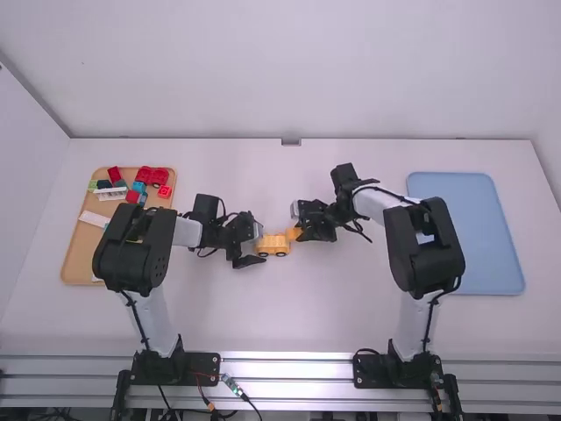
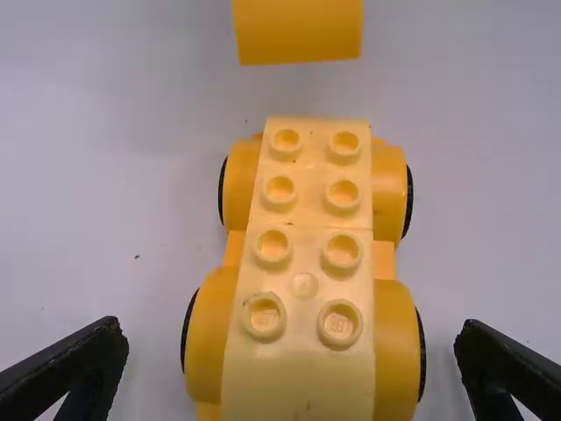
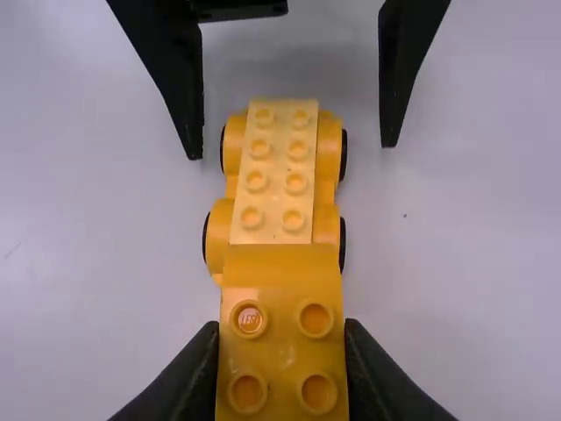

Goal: Assemble lego blocks to make yellow taxi

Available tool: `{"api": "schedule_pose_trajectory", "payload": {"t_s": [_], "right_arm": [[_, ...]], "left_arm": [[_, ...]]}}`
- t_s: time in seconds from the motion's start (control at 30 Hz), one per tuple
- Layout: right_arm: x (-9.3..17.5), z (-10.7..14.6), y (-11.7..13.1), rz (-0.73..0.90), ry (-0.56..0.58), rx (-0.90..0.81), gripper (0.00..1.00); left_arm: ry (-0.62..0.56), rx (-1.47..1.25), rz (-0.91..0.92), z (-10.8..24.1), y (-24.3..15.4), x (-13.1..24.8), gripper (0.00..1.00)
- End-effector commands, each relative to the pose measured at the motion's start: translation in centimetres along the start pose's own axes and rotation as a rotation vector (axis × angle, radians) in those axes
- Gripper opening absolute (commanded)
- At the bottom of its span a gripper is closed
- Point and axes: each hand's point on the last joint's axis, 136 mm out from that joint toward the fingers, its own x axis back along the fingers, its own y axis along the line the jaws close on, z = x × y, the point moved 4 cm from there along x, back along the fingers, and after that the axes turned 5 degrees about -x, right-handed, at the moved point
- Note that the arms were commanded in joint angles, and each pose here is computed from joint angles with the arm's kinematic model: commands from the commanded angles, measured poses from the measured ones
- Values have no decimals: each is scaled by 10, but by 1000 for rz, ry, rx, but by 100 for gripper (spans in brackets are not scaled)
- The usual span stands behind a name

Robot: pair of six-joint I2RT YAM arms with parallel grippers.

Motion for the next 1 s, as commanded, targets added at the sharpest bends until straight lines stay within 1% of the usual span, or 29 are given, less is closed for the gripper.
{"api": "schedule_pose_trajectory", "payload": {"t_s": [0.0,0.03,0.07,0.13,0.23,0.4,0.5,0.6,0.63,0.77,0.87,0.9,0.93,0.97], "right_arm": [[7,-19,-3,16,-42,40,18],[7,-19,-3,16,-43,40,18],[8,-18,-3,19,-43,41,18],[8,-21,-3,14,-60,42,18],[8,-24,-2,5,-86,43,17],[8,-25,-1,2,-93,51,18],[4,-28,1,-8,-93,62,17],[0,-32,3,-16,-91,74,17],[0,-32,3,-16,-92,75,17],[-5,-37,2,-9,-94,68,15],[-5,-39,-3,8,-100,46,15],[-5,-40,-3,7,-104,40,14],[-6,-42,-2,4,-107,42,14],[-7,-42,-2,2,-106,45,13]], "left_arm": [[-46,2,13,-5,2,-1,99],[-46,0,11,-5,2,-1,98],[-46,-6,7,-4,3,-2,93],[-55,-8,9,-2,3,-4,89],[-57,-11,24,0,0,-11,90],[-47,-15,29,1,2,-15,93],[-43,-18,30,-2,5,-16,89],[-40,-6,31,-2,8,-14,77],[-40,-5,32,-2,8,-14,76],[-16,-13,28,-1,9,-16,67],[-1,-6,28,2,8,-16,65],[-2,-5,29,2,7,-16,64],[-8,-4,33,1,6,-16,61],[-8,-4,34,1,6,-16,61]]}}
